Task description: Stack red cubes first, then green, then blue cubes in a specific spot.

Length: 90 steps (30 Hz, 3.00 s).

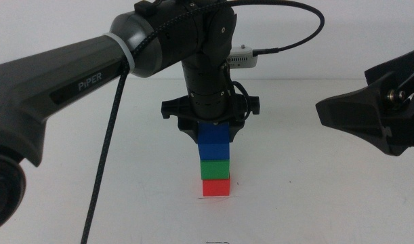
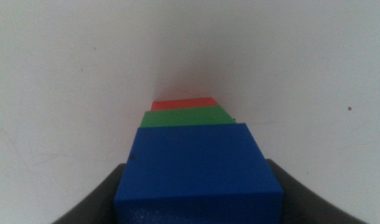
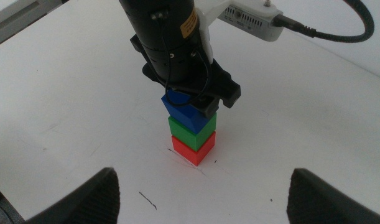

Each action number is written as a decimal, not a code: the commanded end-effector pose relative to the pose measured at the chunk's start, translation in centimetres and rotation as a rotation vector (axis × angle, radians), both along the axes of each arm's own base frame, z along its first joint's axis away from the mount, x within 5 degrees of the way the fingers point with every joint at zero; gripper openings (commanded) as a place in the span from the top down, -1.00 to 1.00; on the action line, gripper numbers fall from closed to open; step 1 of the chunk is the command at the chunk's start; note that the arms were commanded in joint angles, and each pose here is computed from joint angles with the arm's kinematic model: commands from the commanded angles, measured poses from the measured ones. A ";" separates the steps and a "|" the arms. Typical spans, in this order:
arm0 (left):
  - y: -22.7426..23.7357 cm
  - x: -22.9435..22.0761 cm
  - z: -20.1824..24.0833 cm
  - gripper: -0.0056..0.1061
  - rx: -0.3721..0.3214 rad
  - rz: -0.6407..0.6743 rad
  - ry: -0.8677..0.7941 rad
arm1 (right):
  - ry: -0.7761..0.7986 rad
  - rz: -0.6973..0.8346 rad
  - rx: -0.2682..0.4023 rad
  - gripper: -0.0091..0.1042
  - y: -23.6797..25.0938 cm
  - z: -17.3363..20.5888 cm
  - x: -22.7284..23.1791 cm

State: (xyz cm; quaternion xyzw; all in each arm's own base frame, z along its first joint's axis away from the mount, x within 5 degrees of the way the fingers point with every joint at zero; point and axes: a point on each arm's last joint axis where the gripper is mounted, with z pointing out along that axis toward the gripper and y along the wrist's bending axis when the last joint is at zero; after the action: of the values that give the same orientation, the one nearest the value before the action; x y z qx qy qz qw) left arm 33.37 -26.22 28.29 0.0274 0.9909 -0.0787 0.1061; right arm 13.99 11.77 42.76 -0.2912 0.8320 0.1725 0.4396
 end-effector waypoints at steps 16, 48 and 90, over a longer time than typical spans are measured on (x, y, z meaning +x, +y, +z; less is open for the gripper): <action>1.5 -1.8 4.9 -0.78 -0.017 -0.014 -0.058 | -0.092 -0.005 0.047 -0.63 -0.4 1.6 -0.1; 20.2 -14.6 20.3 -0.78 0.256 0.079 -0.739 | -0.092 -0.005 0.047 -0.63 -0.4 1.6 -0.1; 26.7 -21.8 18.8 -0.77 0.181 0.172 -1.083 | -0.066 -0.054 0.031 -0.63 -1.0 -1.9 0.6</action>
State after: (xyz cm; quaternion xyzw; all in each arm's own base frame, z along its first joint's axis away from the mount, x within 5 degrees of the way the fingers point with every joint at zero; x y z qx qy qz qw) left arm 12.42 0.60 45.87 -0.0095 0.8321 0.0492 0.5524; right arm 14.25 11.30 39.49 -0.2821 0.8494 0.1584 0.4169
